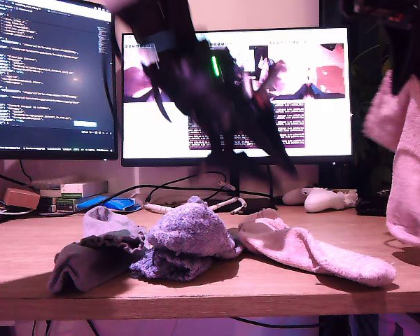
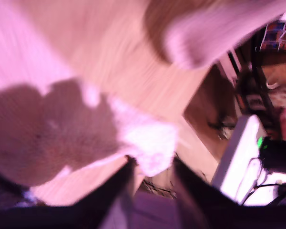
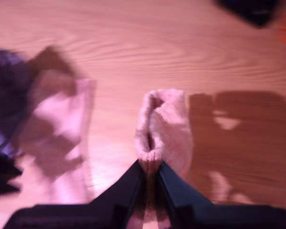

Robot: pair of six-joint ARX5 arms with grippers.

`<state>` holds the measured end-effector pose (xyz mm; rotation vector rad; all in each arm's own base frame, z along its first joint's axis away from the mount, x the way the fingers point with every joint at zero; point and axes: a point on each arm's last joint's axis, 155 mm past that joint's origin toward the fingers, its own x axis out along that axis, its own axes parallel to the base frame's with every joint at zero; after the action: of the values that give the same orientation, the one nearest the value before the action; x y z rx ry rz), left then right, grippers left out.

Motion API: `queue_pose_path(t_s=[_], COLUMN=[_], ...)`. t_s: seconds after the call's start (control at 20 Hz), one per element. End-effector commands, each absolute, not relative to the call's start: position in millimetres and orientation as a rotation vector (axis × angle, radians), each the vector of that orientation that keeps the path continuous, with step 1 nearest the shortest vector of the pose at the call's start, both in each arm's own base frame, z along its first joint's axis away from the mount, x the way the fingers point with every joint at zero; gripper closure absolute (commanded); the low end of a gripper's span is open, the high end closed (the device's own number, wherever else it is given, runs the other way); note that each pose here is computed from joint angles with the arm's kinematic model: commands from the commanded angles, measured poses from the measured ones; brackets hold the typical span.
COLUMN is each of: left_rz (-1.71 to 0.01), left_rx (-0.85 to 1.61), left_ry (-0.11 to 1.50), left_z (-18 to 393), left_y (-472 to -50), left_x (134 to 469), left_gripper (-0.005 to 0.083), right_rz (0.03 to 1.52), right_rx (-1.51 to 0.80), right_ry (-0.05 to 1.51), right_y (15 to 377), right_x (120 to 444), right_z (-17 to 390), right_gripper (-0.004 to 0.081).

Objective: Pair up the socks based on colour and pattern, by placing them on top of one another

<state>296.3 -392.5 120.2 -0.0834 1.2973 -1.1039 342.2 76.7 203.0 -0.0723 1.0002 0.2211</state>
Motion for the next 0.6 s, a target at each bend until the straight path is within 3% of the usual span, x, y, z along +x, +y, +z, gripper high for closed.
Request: queue_pose_path(t_s=[0.0, 0.25, 0.55], left_rz=[-1.094, -0.937, -0.864], left_rx=[0.008, 0.148, 0.140], left_ry=[1.180, 1.062, 1.074], left_z=[144.0, 166.6, 143.3], left_y=[-386.4, -350.5, -312.4], left_x=[306.0, 328.5, 327.7], left_gripper=[0.0794, 0.0794, 0.0794], right_rz=[0.225, 0.288, 0.395], right_rx=[-0.069, -0.036, 0.007], right_ry=[1.016, 1.039, 0.995], right_y=[77.0, 86.6, 107.4], right_x=[339.9, 320.1, 284.2], right_z=[199.6, 205.5, 234.3], right_gripper=[0.0783, 0.0783, 0.0783])
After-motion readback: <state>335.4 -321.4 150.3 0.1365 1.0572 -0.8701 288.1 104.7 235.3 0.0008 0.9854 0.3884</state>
